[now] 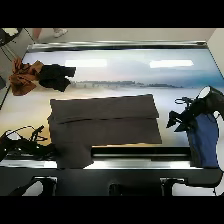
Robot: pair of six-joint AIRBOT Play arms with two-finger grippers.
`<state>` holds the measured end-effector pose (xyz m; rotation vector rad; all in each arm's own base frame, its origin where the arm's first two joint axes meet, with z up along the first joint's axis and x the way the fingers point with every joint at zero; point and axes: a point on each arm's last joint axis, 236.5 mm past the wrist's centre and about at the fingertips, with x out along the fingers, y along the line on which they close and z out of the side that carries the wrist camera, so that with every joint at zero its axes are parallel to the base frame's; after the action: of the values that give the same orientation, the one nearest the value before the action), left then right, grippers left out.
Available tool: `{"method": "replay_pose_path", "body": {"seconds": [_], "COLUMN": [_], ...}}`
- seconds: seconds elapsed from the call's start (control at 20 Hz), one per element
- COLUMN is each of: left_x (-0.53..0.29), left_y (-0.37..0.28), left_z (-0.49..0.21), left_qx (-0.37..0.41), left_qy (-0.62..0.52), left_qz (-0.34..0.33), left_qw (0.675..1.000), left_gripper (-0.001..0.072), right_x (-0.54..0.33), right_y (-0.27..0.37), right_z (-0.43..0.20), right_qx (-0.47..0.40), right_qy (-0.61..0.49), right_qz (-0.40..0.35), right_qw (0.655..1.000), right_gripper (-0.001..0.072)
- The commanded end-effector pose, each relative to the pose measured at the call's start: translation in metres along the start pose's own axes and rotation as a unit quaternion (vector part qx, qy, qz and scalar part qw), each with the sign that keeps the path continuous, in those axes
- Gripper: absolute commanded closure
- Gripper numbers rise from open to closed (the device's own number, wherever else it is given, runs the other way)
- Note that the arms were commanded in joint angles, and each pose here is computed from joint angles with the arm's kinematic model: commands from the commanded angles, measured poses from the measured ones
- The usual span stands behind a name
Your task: Fold the shirts.
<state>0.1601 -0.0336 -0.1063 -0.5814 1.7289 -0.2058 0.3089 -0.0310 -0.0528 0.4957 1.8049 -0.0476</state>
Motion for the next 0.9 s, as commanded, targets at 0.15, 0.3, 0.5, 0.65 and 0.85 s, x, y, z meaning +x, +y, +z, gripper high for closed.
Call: {"method": "replay_pose_path", "body": {"seconds": [0.15,0.3,0.5,0.65,0.85], "left_x": [0.007,0.006,0.006,0.005,-0.034], "left_y": [0.003,0.002,0.001,0.001,-0.011], "left_z": [0.011,0.009,0.007,0.009,0.039], "left_qx": [-0.02,-0.024,-0.023,-0.022,0.011], "left_qy": [-0.031,-0.027,-0.023,-0.026,-0.075], "left_qz": [0.001,0.0,-0.002,-0.001,0.007], "left_qw": [0.999,0.999,0.999,0.999,0.997], "left_gripper": [0.0678,0.0679,0.0678,0.0679,0.0682], "right_x": [0.05,0.084,0.095,0.092,0.051], "right_y": [0.026,0.036,0.04,0.042,0.055], "right_z": [-0.041,-0.054,-0.039,-0.027,-0.011], "right_qx": [-0.008,0.003,-0.007,0.01,-0.027], "right_qy": [0.021,0.031,-0.009,-0.032,-0.087], "right_qz": [0.084,0.107,0.087,0.089,0.095], "right_qw": [0.996,0.994,0.996,0.995,0.991], "right_gripper": [0.0153,0.0155,0.0301,0.0663,0.0666]}}
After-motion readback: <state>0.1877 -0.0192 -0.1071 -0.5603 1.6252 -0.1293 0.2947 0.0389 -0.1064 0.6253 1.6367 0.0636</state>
